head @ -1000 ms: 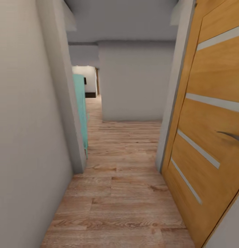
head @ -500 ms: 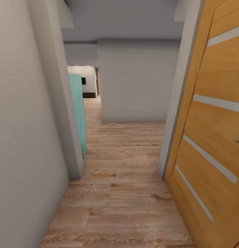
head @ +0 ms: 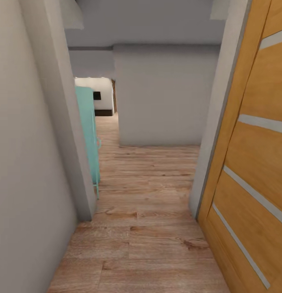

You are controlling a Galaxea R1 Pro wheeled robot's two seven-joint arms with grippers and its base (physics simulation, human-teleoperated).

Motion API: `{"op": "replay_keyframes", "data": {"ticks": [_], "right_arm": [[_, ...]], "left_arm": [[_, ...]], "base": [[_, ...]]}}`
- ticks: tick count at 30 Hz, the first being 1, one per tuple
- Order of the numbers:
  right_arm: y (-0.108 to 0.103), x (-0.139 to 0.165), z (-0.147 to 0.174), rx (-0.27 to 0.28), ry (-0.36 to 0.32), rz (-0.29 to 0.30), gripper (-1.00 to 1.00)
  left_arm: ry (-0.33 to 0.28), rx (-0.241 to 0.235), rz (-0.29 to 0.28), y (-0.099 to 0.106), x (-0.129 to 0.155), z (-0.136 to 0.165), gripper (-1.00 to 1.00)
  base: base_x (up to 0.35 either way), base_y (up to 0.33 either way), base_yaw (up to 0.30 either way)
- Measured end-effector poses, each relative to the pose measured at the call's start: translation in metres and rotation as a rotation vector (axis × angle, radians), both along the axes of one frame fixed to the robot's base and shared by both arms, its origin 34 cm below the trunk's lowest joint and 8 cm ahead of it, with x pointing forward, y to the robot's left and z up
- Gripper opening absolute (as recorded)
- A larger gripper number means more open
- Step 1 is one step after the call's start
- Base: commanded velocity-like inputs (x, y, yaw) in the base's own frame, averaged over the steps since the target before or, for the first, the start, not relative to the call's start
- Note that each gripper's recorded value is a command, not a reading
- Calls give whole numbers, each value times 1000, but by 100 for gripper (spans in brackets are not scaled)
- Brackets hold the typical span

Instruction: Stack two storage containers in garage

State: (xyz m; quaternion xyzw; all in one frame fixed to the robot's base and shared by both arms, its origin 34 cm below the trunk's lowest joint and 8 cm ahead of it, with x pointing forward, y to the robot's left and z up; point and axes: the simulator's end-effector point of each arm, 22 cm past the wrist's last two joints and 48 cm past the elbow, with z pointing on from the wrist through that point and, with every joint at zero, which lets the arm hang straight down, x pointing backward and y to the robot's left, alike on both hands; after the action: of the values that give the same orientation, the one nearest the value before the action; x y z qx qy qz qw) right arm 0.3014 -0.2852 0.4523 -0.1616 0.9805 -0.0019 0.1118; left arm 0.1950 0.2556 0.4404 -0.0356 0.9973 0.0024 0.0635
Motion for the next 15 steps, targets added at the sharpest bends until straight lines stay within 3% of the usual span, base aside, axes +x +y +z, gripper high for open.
{"op": "replay_keyframes", "data": {"ticks": [7, 15], "right_arm": [[6, -52, -8, 15, 67, -7, 100], [5, -60, -9, 16, 75, -7, 100]], "left_arm": [[0, -2, 0, -1, 0, 0, 100], [1, -4, 0, -3, 0, 0, 100]], "base": [[321, 0, 0], [321, 0, 0]]}}
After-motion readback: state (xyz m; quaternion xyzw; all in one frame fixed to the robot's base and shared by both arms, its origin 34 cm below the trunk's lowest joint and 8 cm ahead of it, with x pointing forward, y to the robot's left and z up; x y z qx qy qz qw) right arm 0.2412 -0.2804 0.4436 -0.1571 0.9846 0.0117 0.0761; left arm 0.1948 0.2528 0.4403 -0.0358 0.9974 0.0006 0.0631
